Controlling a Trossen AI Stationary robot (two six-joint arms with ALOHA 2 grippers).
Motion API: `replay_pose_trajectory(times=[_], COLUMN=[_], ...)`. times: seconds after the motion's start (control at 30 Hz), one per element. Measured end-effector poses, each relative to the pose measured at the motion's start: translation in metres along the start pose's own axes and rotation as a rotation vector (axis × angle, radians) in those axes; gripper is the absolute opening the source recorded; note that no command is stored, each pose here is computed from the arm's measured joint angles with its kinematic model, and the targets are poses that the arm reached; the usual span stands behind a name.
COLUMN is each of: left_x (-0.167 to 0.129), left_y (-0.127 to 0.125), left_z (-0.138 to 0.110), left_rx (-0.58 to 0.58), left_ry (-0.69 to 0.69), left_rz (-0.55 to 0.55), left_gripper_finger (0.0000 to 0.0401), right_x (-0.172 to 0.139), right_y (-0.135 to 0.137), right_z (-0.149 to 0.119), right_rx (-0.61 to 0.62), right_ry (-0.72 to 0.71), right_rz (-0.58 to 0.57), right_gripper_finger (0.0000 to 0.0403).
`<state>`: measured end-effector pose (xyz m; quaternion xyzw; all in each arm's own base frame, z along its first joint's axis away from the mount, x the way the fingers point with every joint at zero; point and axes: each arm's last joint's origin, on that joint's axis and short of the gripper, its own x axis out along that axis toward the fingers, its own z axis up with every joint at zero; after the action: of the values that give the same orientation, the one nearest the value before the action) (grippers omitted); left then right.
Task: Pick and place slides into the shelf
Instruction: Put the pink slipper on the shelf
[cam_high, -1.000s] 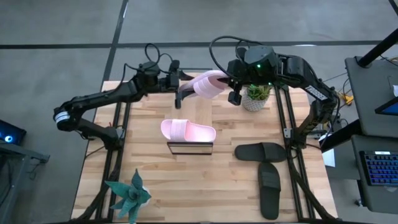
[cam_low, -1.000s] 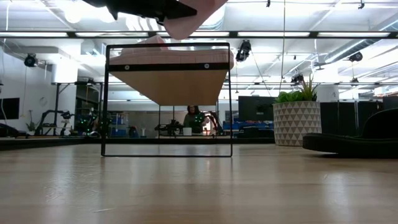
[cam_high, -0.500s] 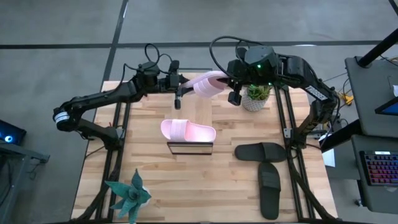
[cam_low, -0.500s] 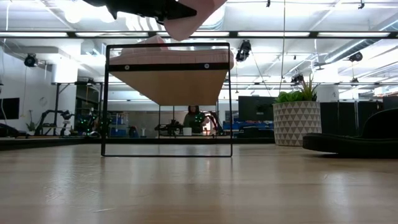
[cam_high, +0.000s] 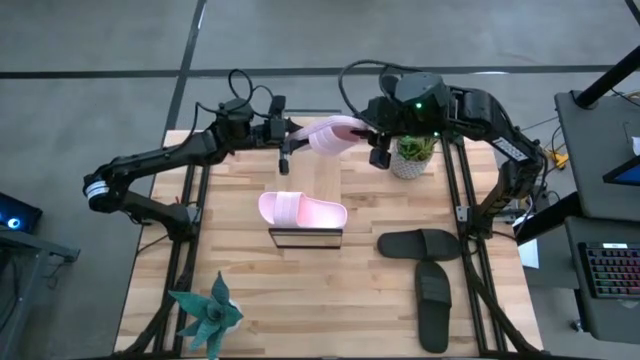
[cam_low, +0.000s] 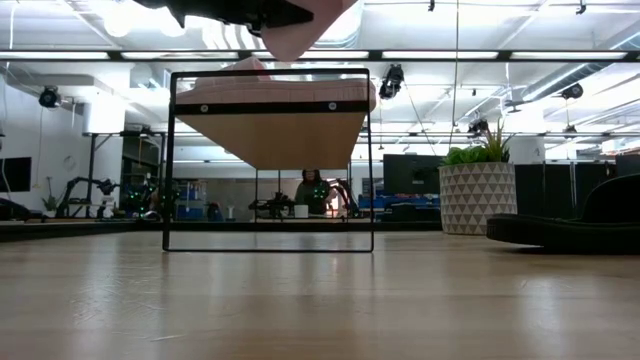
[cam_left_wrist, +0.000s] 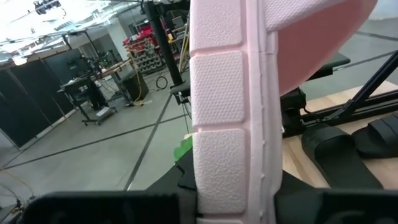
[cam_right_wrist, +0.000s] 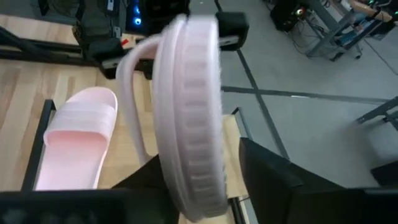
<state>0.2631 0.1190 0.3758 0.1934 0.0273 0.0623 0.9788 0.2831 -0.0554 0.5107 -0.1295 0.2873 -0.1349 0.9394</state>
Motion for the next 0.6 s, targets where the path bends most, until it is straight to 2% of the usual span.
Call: replay_pose_trajectory(times=[0.1, 0.2, 0.43, 0.6], left_x=[-0.003, -0.005, -0.007, -0.006], left_y=[0.001, 0.002, 0.003, 0.005], left_z=[0.002, 0.004, 0.002, 0.003], left_rx=[-0.003, -0.068, -0.210, -0.322], left_ry=[0.009, 0.013, 0.010, -0.075], left_rz=[0.036, 0.070, 0.155, 0.185], left_gripper_finger=[0.0040, 0.0040, 0.0040, 0.0040], right_x=[-0.010, -0.023, -0.040, -0.042], right_y=[-0.003, -0.006, 0.003, 0.017], right_z=[0.003, 0.004, 0.006, 0.010], right_rx=[0.005, -0.005, -0.099, -0.177], right_ry=[-0.029, -0.046, -0.059, -0.050], right_rz=[-0.027, -0.079, -0.149, -0.182], right_gripper_finger=[0.0164, 0.0169, 0.0157, 0.0147])
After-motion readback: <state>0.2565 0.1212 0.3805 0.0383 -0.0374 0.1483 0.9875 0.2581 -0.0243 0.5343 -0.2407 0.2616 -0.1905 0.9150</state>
